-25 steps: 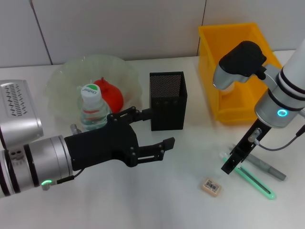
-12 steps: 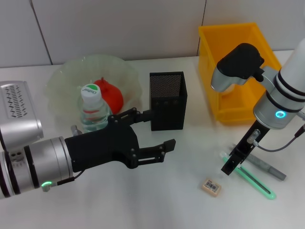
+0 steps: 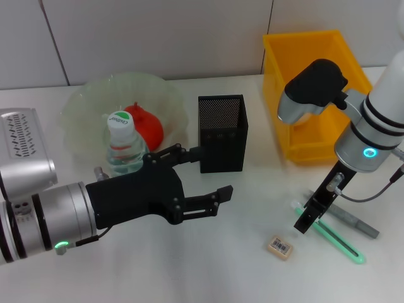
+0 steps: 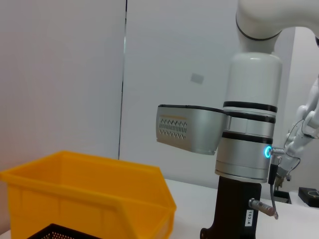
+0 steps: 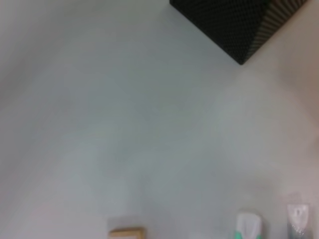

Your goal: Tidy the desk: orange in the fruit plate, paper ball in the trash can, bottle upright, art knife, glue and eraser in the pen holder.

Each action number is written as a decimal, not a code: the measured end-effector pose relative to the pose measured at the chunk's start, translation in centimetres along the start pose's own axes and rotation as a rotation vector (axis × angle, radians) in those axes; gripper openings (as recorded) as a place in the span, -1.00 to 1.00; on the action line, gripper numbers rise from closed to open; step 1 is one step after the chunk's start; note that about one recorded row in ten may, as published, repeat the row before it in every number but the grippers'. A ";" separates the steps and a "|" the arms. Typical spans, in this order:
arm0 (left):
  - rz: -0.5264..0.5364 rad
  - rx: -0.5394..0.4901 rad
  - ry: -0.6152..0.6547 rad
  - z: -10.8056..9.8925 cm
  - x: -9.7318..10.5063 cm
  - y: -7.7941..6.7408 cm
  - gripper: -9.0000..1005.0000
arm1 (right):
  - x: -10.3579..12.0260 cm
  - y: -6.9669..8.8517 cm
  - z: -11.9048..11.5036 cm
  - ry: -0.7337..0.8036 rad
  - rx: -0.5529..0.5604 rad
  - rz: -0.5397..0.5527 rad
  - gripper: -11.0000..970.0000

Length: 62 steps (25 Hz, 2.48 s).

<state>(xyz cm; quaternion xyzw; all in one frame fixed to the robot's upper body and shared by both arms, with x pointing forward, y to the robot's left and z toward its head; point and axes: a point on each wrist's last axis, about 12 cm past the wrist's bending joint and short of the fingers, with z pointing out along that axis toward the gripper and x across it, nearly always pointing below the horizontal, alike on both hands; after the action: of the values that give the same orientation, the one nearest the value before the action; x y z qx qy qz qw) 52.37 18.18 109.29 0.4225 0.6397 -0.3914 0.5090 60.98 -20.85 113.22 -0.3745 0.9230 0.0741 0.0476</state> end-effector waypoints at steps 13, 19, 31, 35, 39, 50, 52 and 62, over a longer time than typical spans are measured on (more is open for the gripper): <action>-0.004 -0.002 0.002 -0.2 0.3 -0.2 0.73 | -0.3 0.3 0.2 0.006 0.007 -0.007 0.14; -0.005 0.005 0.000 -0.3 0.3 -0.3 0.73 | -0.4 0.4 0.3 0.006 0.008 -0.002 0.03; -0.007 0.013 -0.003 -0.2 0.3 -0.4 0.73 | -0.6 0.5 0.5 0.014 0.027 0.005 -0.13; -0.007 0.014 -0.003 -0.2 0.3 -0.4 0.73 | -0.6 0.5 0.5 0.014 0.027 0.006 -0.19; -0.003 0.012 -0.005 -0.3 0.3 -0.4 0.73 | -0.6 0.5 0.5 0.014 0.029 0.010 -0.27; -0.003 0.006 -0.008 -0.4 0.3 -0.4 0.73 | -0.6 0.4 0.4 0.022 0.042 0.011 -0.53; -0.003 0.006 -0.008 -0.4 0.3 -0.4 0.73 | -0.6 0.5 0.5 0.025 0.044 0.005 -0.56; 0.003 0.005 -0.007 -0.5 0.4 -0.4 0.73 | -1.1 0.7 -0.2 0.002 0.046 -0.011 -0.62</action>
<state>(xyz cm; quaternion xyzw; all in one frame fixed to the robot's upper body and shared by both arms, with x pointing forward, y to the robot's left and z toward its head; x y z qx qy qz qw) 51.77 18.57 109.02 0.4233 0.6363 -0.3936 0.5109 61.24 -19.63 113.61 -0.3784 0.9225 0.0524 0.0554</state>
